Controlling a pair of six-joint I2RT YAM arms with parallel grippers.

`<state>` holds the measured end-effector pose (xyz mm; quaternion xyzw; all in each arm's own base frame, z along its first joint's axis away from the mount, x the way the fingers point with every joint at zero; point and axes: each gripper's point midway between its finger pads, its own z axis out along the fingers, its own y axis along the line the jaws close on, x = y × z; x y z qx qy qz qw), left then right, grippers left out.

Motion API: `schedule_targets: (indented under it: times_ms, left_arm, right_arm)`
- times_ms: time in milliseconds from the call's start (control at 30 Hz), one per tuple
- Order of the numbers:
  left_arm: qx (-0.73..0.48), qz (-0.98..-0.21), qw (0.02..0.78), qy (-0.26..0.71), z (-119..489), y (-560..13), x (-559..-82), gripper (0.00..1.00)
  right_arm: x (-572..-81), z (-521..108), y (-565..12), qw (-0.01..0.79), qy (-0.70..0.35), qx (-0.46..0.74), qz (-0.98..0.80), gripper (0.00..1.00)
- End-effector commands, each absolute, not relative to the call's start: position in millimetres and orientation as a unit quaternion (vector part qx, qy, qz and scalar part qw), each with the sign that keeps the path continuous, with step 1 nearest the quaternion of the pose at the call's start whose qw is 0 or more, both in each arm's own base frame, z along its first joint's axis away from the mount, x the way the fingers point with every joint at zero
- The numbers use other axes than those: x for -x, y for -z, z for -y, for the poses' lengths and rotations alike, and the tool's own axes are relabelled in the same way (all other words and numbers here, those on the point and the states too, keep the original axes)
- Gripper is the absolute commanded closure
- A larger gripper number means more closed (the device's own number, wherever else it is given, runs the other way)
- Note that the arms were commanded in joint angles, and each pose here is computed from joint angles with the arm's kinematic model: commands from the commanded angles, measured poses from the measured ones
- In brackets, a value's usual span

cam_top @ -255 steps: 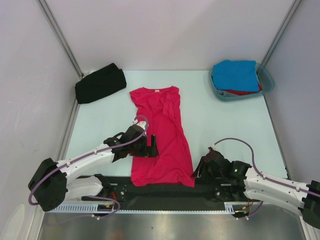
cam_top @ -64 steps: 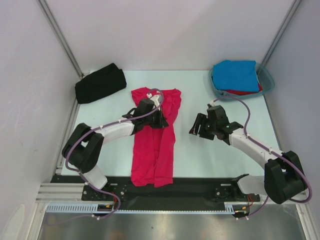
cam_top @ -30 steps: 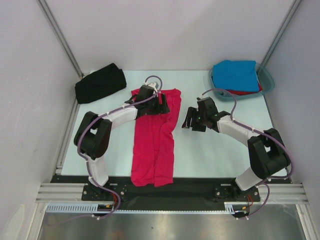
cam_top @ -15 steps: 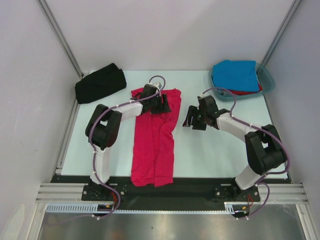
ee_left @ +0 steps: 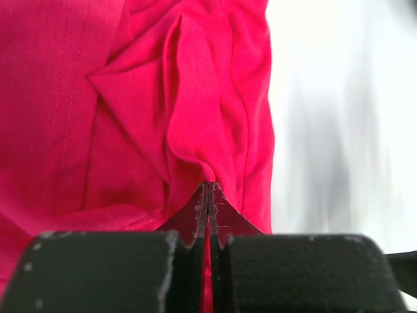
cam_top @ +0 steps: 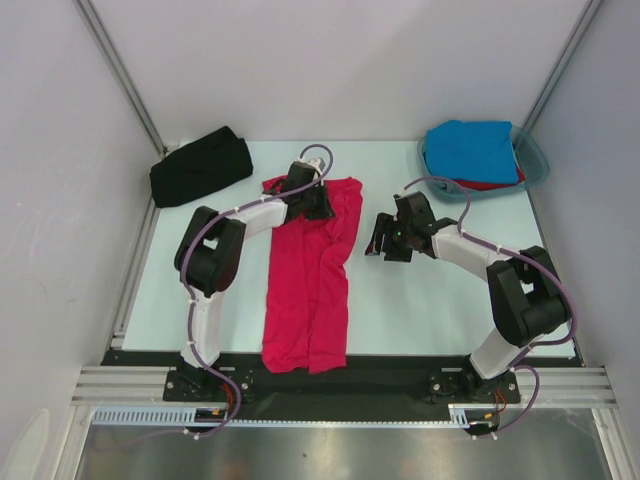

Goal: Fold and stack the t-shirts
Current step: Fold the tshirt

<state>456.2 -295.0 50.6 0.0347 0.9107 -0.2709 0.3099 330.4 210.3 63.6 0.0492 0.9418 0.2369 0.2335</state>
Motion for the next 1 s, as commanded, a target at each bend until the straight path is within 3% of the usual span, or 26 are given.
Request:
schedule_targets:
  times_ms: [0,267,533,700,767,800,833,900,933,967]
  left_arm:
    - [-0.046,-0.896,0.344,0.278,297.7,-76.7,-476.0,1.0]
    - [-0.047,-0.88,0.406,0.242,270.5,-140.2,-489.8,1.0]
    - [-0.009,-0.872,0.443,0.207,218.7,-154.8,-493.8,1.0]
    - [-0.001,-0.884,0.423,0.2,205.4,-139.6,-502.3,0.96]
    - [0.002,-0.893,0.403,0.201,206.3,-122.9,-501.6,0.82]
    - [0.002,-0.896,0.392,0.209,209.5,-117.2,-498.7,0.67]
    - [0.003,-0.899,0.384,0.212,211.0,-109.5,-497.3,0.41]
    - [0.014,-0.904,0.373,0.208,208.6,-100.7,-493.8,0.28]
    - [0.017,-0.903,0.375,0.207,207.7,-100.5,-493.3,0.06]
    - [0.021,-0.904,0.376,0.203,206.0,-99.9,-493.5,0.03]
  right_arm:
    - [-341.6,-212.9,-76.1,0.253,-0.246,-0.038,-0.935,0.37]
    - [-342.2,-213.1,-79.1,0.256,-0.248,-0.038,-0.933,0.37]
    - [-341.8,-214.8,-78.9,0.255,-0.253,-0.038,-0.932,0.37]
    - [-341.9,-215.9,-78.3,0.252,-0.255,-0.037,-0.933,0.37]
    - [-342.0,-215.9,-77.3,0.252,-0.253,-0.036,-0.933,0.37]
    - [-341.9,-215.2,-75.9,0.25,-0.252,-0.036,-0.934,0.37]
    - [-342.0,-215.2,-75.7,0.25,-0.251,-0.036,-0.935,0.37]
    - [-342.7,-215.8,-74.1,0.248,-0.251,-0.036,-0.935,0.37]
    - [-342.6,-216.0,-72.6,0.245,-0.251,-0.036,-0.936,0.37]
    - [-343.0,-216.2,-73.1,0.246,-0.251,-0.036,-0.936,0.37]
